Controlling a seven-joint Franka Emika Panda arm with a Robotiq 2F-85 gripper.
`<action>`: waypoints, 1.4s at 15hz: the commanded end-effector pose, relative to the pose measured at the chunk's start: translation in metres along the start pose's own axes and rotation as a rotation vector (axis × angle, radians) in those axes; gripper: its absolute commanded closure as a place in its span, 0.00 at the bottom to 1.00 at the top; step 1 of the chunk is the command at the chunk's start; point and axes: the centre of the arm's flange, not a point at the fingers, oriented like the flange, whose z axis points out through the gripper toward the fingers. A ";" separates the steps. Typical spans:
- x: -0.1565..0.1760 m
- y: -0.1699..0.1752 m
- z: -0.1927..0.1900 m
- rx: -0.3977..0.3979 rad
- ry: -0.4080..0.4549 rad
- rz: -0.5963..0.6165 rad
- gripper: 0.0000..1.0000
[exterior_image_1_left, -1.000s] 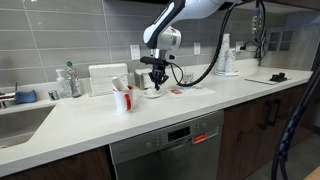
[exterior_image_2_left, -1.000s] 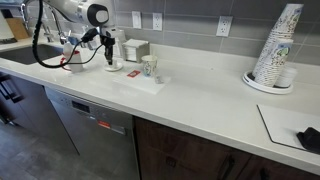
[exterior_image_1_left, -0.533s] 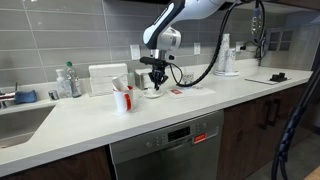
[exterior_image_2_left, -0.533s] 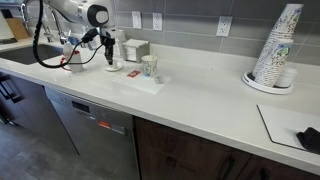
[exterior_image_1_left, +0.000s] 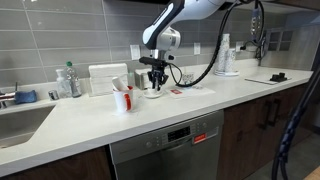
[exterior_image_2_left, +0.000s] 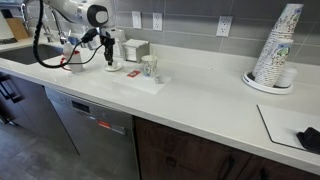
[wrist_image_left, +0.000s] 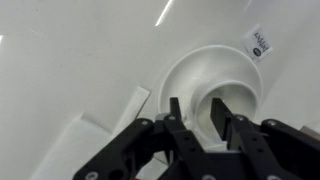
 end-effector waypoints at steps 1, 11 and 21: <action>-0.002 0.001 -0.003 0.015 -0.005 0.007 0.30; -0.033 0.036 -0.084 0.019 0.118 -0.353 0.00; -0.082 0.112 -0.170 -0.069 0.237 -0.872 0.00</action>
